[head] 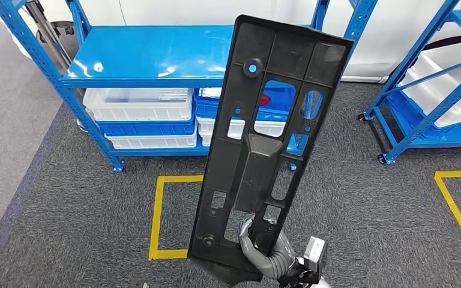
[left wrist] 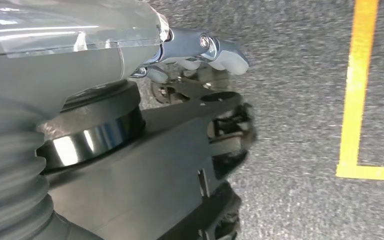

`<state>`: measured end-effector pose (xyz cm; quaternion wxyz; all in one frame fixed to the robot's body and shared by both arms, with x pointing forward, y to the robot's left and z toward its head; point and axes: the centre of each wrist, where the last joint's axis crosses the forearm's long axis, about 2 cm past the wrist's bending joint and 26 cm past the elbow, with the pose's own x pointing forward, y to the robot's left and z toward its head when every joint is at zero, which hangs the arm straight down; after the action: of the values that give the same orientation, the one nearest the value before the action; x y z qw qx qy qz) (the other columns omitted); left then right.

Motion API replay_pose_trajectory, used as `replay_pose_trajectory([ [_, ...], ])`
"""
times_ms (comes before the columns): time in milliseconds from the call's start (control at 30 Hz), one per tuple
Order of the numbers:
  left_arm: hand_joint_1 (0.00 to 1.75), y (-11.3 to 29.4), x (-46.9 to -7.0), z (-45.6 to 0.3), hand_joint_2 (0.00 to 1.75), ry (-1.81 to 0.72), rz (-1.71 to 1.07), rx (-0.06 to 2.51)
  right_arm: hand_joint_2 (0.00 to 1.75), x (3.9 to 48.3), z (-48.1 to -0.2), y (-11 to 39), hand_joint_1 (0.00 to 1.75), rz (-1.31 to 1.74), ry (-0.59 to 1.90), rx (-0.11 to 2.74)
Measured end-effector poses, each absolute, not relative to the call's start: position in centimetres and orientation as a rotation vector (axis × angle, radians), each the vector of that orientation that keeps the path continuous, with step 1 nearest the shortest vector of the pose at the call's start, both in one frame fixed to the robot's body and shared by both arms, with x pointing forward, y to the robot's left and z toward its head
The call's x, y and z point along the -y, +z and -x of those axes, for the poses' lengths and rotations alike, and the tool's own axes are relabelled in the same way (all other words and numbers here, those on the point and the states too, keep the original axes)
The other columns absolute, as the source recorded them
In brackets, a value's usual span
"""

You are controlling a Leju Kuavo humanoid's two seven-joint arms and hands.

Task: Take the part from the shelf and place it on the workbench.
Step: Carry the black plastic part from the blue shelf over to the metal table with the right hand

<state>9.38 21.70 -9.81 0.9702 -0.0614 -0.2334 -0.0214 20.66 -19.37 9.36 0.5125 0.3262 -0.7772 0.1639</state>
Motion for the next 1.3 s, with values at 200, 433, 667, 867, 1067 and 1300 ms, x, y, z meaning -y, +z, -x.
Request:
replay_pose_trajectory([
  [200,0.00,-9.76,-21.74,-9.60,1.75,-0.042,0.123,0.478,1.75,19.28,-20.90,9.55,1.68,-0.787,0.394,1.877],
  [433,0.00,-9.75,-21.82,-9.71,1.75,-0.040,0.118,0.486,1.75,19.28,-20.88,9.54,1.68,-0.787,0.388,1.877],
  [667,0.00,-9.71,-21.63,-9.76,1.75,-0.041,0.106,0.496,1.75,19.28,-21.02,9.79,1.68,-0.788,0.386,1.887],
  [867,0.00,-9.71,-21.73,-9.81,1.75,-0.042,0.098,0.497,1.75,19.08,-21.08,9.97,1.68,-0.801,0.374,1.887],
  [1067,0.00,-9.72,-21.88,-9.86,1.75,-0.044,0.095,0.499,1.75,19.02,-21.01,9.69,1.68,-0.821,0.357,1.850],
  [1300,0.00,-9.70,-21.97,-10.05,1.75,-0.044,0.092,0.507,1.75,19.03,-21.17,9.76,1.68,-0.829,0.349,1.845],
])
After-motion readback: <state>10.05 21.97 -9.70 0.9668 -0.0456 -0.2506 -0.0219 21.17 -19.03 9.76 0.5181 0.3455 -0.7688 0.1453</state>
